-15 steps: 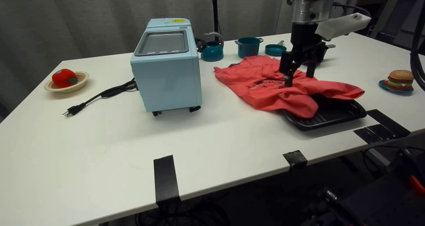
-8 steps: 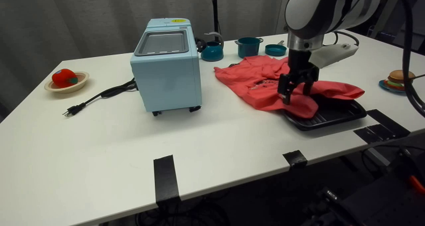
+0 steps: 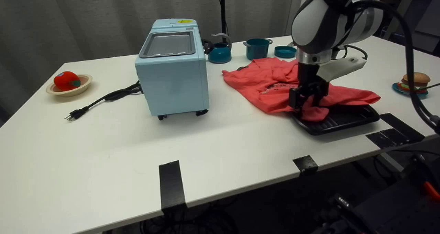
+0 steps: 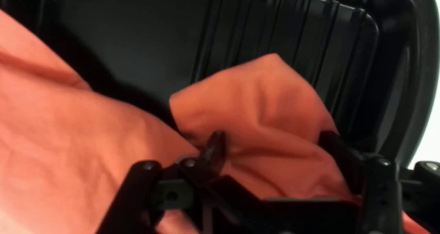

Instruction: Pick up the peach towel and fold it.

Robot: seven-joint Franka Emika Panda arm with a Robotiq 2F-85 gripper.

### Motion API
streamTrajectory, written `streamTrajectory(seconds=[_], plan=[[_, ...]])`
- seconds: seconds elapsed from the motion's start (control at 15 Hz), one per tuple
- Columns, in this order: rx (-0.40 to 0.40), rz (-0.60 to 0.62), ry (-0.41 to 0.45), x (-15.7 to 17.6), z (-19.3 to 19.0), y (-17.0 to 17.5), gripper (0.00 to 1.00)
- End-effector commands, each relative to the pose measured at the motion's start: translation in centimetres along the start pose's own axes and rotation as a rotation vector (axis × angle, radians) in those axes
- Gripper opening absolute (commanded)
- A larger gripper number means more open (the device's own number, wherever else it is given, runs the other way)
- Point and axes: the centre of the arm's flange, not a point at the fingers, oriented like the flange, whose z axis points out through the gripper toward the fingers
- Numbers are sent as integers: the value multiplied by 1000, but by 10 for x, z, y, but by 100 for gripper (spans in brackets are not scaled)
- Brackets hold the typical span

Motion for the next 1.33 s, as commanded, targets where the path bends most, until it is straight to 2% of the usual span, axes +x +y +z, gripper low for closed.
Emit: streamTrajectory(seconds=[0.0,0.33,0.4,0.87,1.07,1.27], plan=[[15,6,14,13,6,8,43],[17,10,-4,-1,-15,12,4],[16,12,-10,-3,-20,13,1],[12,14,-52,-9,-79,18,3],[14,33,-3,10,-109,24,3],[26,71,108,37,-142,30,3]])
